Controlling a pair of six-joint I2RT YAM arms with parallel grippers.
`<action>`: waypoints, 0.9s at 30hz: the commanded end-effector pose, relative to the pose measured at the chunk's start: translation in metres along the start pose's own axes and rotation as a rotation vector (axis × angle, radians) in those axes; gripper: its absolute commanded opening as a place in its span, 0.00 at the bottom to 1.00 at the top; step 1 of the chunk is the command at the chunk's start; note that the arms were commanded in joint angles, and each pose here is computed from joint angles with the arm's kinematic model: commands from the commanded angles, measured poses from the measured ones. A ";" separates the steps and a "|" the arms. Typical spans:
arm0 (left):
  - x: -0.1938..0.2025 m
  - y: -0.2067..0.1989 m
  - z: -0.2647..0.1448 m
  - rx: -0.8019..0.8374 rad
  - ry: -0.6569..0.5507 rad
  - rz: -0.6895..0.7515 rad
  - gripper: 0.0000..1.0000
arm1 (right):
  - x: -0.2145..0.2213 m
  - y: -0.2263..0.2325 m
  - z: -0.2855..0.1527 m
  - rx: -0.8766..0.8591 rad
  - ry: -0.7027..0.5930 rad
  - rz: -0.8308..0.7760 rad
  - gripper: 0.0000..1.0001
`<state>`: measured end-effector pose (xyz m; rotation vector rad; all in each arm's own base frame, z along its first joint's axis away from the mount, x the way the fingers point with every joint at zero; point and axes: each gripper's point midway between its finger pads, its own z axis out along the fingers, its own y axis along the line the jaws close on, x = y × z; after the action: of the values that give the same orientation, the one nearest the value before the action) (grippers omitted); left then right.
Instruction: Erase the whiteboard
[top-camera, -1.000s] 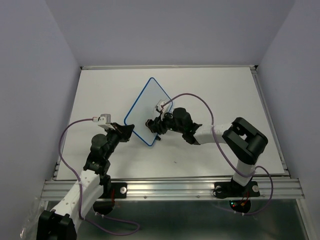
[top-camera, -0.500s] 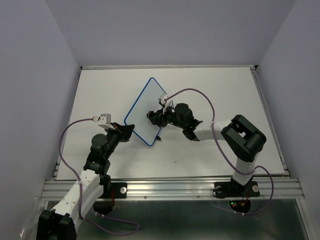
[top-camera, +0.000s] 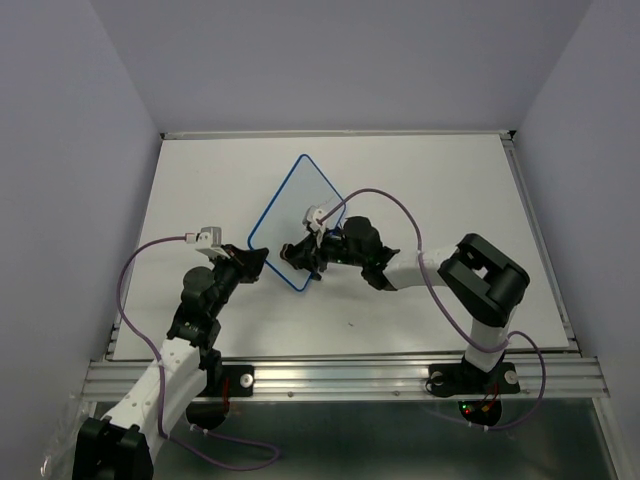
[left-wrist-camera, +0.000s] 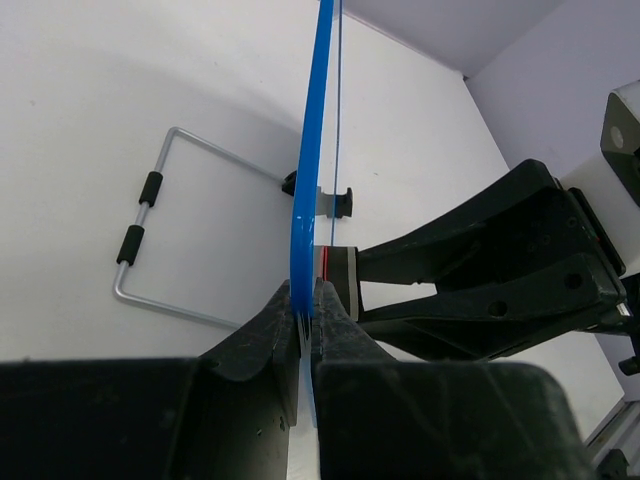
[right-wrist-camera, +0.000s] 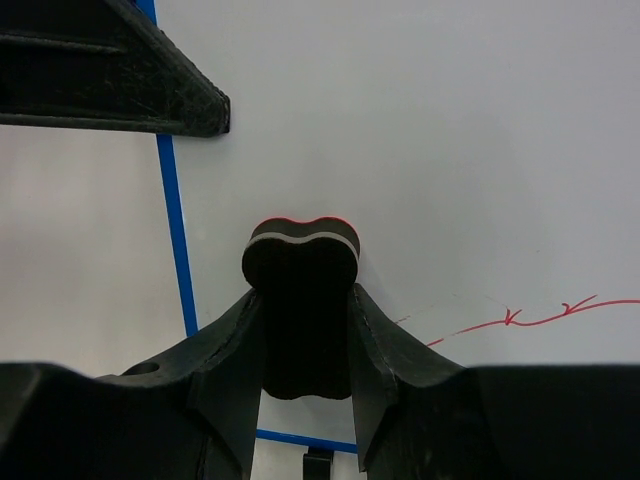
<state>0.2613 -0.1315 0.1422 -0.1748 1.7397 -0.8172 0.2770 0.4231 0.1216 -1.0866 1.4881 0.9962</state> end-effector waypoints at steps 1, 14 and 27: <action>0.015 -0.004 -0.001 0.018 0.084 0.012 0.00 | 0.018 0.006 0.008 0.051 0.033 0.037 0.01; 0.016 -0.003 -0.001 0.017 0.090 0.014 0.00 | 0.007 -0.117 -0.035 0.412 -0.038 0.190 0.01; 0.017 -0.002 0.000 0.008 0.095 0.014 0.00 | 0.009 -0.097 -0.029 0.238 0.002 0.115 0.01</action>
<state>0.2621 -0.1335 0.1426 -0.1680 1.7459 -0.8238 0.3897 0.3396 0.0889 -0.6713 1.7580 0.7798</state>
